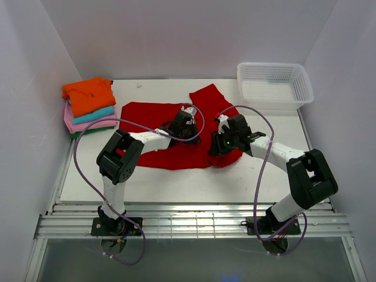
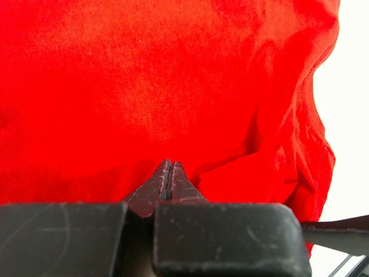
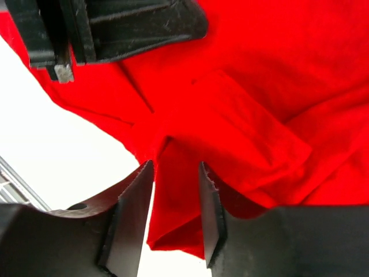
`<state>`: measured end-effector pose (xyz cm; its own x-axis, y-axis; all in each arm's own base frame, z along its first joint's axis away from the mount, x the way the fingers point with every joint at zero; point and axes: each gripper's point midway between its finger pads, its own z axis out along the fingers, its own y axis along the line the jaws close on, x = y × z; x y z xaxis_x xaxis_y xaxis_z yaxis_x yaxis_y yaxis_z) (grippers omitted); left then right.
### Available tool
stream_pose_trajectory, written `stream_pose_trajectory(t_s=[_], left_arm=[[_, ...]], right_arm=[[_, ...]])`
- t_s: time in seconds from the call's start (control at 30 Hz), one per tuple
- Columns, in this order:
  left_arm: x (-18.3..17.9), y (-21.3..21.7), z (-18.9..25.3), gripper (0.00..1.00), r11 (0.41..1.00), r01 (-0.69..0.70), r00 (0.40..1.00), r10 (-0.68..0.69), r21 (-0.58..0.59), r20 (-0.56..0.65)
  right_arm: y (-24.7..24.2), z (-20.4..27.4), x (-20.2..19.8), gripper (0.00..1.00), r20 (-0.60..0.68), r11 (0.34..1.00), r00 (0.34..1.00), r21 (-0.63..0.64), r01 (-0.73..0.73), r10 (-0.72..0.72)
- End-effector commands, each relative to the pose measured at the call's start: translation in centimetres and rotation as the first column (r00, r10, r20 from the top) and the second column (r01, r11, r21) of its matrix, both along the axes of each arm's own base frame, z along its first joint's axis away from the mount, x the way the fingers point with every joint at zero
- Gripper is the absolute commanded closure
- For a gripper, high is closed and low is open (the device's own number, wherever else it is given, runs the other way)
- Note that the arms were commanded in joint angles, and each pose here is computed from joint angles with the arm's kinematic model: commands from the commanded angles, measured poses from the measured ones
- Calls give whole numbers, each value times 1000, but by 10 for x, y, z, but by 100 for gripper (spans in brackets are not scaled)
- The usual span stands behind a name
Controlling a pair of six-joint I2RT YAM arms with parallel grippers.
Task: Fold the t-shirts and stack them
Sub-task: Flatten the tshirt out
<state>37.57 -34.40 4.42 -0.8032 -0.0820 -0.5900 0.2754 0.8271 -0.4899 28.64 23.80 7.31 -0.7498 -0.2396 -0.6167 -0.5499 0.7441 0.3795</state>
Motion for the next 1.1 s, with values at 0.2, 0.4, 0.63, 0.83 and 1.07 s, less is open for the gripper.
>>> stream_pose_trajectory(t_s=[0.2,0.4,0.63,0.83,1.07], left_arm=[[2,8,5,100,999,-22,999,21,34,32],[-1,15,-8,100,996,-32,1000,31,87,3],[-2,16,-14,100,995,-37,999,38,94,-13],[-2,18,-19,100,993,-48,998,50,103,-24],[-2,18,-21,100,993,-52,998,56,106,-32]], right_arm=[[19,-4,18,55,11,999,999,17,-33,33],[32,0,19,55,9,997,999,52,-50,49],[37,2,17,84,11,997,998,37,-62,61],[33,1,0,92,7,997,997,-3,-81,81],[18,17,-39,92,24,995,995,-25,-93,93]])
